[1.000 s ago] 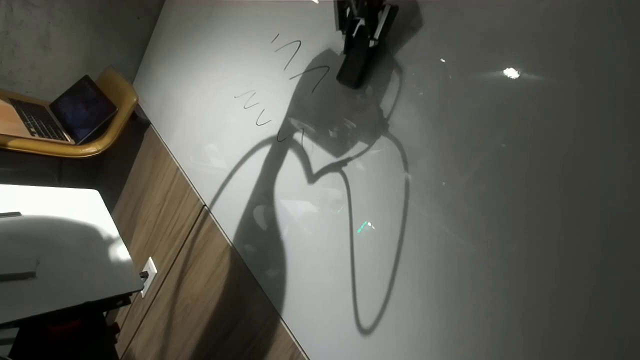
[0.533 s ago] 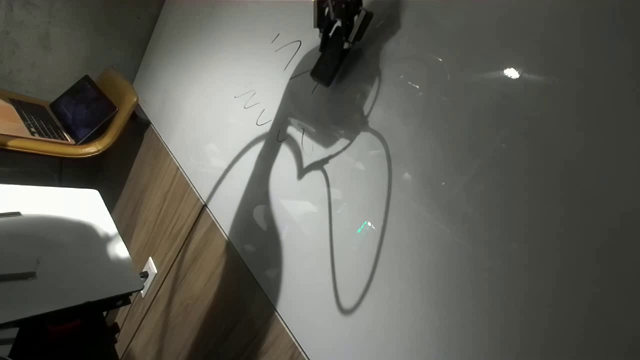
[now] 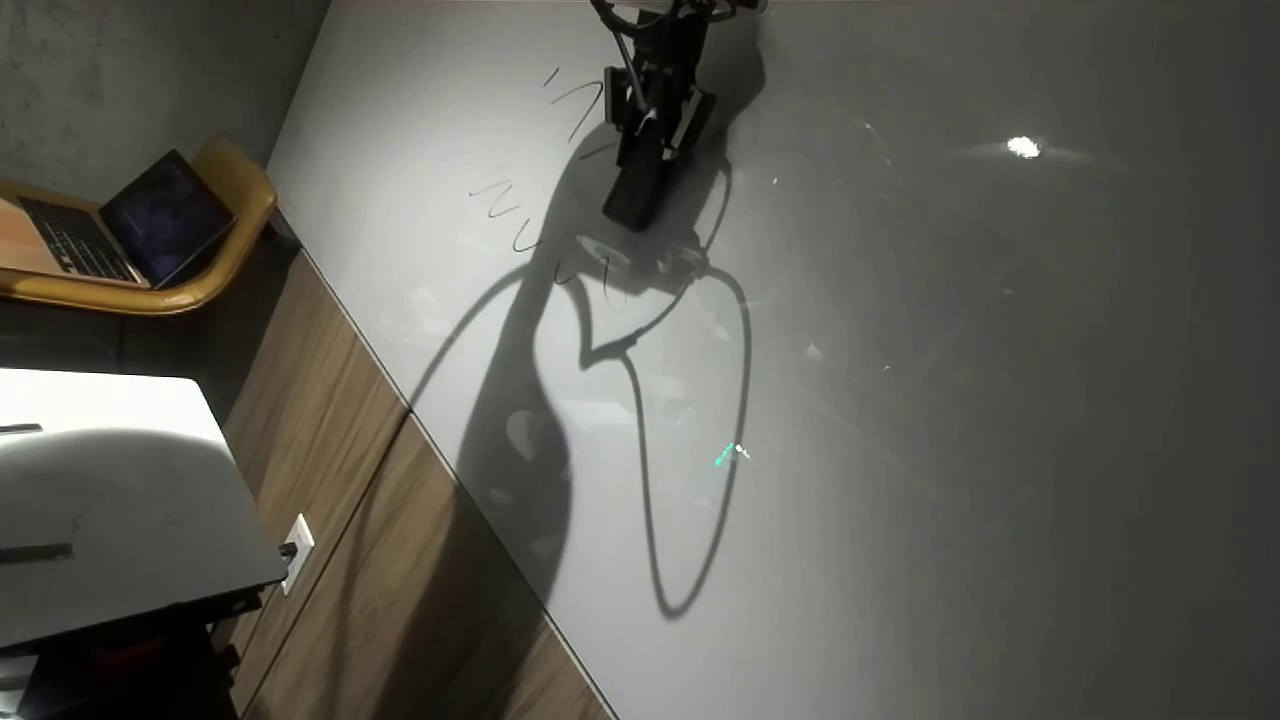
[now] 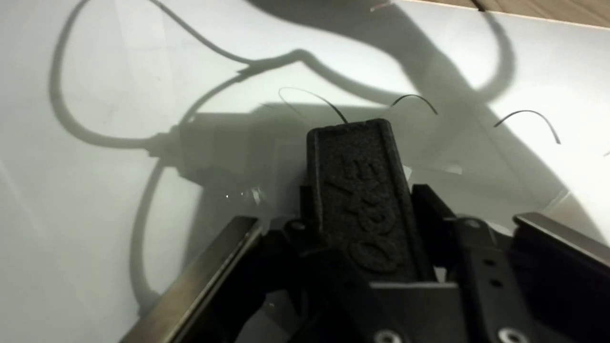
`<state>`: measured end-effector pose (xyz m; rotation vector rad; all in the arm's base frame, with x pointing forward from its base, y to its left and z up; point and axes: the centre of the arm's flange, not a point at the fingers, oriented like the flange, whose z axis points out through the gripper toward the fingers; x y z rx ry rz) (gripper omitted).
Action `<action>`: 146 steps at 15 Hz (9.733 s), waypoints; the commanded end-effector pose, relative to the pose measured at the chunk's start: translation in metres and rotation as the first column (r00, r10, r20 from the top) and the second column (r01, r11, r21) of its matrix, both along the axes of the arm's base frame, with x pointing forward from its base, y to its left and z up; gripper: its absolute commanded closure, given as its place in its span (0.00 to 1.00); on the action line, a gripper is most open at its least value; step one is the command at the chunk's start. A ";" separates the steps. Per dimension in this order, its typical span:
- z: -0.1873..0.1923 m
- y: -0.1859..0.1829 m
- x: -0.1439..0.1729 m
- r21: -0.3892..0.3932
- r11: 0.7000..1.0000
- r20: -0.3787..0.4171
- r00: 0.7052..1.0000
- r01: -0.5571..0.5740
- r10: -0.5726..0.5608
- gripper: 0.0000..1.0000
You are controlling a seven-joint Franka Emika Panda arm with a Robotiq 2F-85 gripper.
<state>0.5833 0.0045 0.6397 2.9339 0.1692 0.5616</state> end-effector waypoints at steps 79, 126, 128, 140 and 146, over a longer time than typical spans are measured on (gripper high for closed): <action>0.019 0.145 0.011 -0.077 0.983 0.192 0.970 0.169 -0.152 0.72; -0.157 0.003 0.009 -0.028 0.982 0.327 0.930 0.189 -0.169 0.72; -0.163 0.028 0.005 -0.020 0.984 0.326 0.932 0.176 -0.160 0.72; -0.155 0.216 -0.024 0.045 0.999 0.381 0.924 0.023 -0.039 0.72; -0.140 0.312 -0.053 0.071 0.993 0.415 0.908 -0.096 0.058 0.72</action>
